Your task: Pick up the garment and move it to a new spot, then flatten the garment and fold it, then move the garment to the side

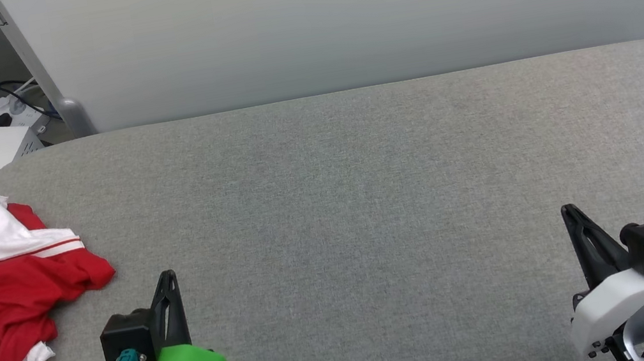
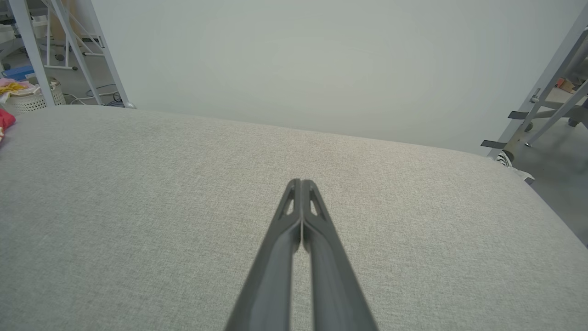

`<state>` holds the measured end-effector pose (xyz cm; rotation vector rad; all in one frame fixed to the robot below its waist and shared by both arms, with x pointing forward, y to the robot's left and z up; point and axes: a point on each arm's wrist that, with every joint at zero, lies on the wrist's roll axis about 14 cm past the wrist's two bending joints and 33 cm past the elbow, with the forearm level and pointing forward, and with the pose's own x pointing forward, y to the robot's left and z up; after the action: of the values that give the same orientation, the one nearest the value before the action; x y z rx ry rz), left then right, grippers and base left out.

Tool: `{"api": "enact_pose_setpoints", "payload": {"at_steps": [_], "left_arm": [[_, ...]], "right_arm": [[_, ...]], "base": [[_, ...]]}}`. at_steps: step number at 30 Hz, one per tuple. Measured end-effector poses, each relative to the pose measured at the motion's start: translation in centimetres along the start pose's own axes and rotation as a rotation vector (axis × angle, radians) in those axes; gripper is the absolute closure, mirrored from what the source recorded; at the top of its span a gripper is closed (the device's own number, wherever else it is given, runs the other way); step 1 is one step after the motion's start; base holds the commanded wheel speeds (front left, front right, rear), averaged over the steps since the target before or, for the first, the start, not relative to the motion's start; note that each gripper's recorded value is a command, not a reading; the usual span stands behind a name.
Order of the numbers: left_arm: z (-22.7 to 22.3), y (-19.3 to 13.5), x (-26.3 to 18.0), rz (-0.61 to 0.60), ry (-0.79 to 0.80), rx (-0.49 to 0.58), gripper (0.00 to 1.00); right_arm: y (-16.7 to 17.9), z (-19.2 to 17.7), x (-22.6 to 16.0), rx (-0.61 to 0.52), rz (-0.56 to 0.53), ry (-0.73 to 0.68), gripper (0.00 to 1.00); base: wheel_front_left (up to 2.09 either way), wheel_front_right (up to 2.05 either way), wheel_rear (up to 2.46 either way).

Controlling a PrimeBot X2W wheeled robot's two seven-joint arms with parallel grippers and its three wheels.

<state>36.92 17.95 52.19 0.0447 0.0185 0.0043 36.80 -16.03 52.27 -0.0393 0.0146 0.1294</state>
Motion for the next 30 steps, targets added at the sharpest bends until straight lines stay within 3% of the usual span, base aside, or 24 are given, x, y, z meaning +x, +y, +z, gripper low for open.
{"api": "enact_pose_setpoints", "payload": {"at_steps": [6, 7, 30], "left_arm": [[0.0, 0.0, 0.0, 0.0, 0.001, 0.0, 1.0], [0.0, 0.0, 0.0, 0.0, 0.001, 0.0, 0.0], [0.3, -0.5, 0.0, -0.002, -0.032, 0.0, 0.0]], "right_arm": [[0.0, 0.0, 0.0, 0.0, 0.0, 0.0, 1.0], [0.0, 0.0, 0.0, 0.001, 0.0, 0.001, 0.0], [-1.1, 1.0, 0.0, 0.038, -0.03, -0.056, 0.0]], "base": [[0.0, 0.0, 0.0], [0.0, 0.0, 0.0], [0.0, 0.0, 0.0]]}}
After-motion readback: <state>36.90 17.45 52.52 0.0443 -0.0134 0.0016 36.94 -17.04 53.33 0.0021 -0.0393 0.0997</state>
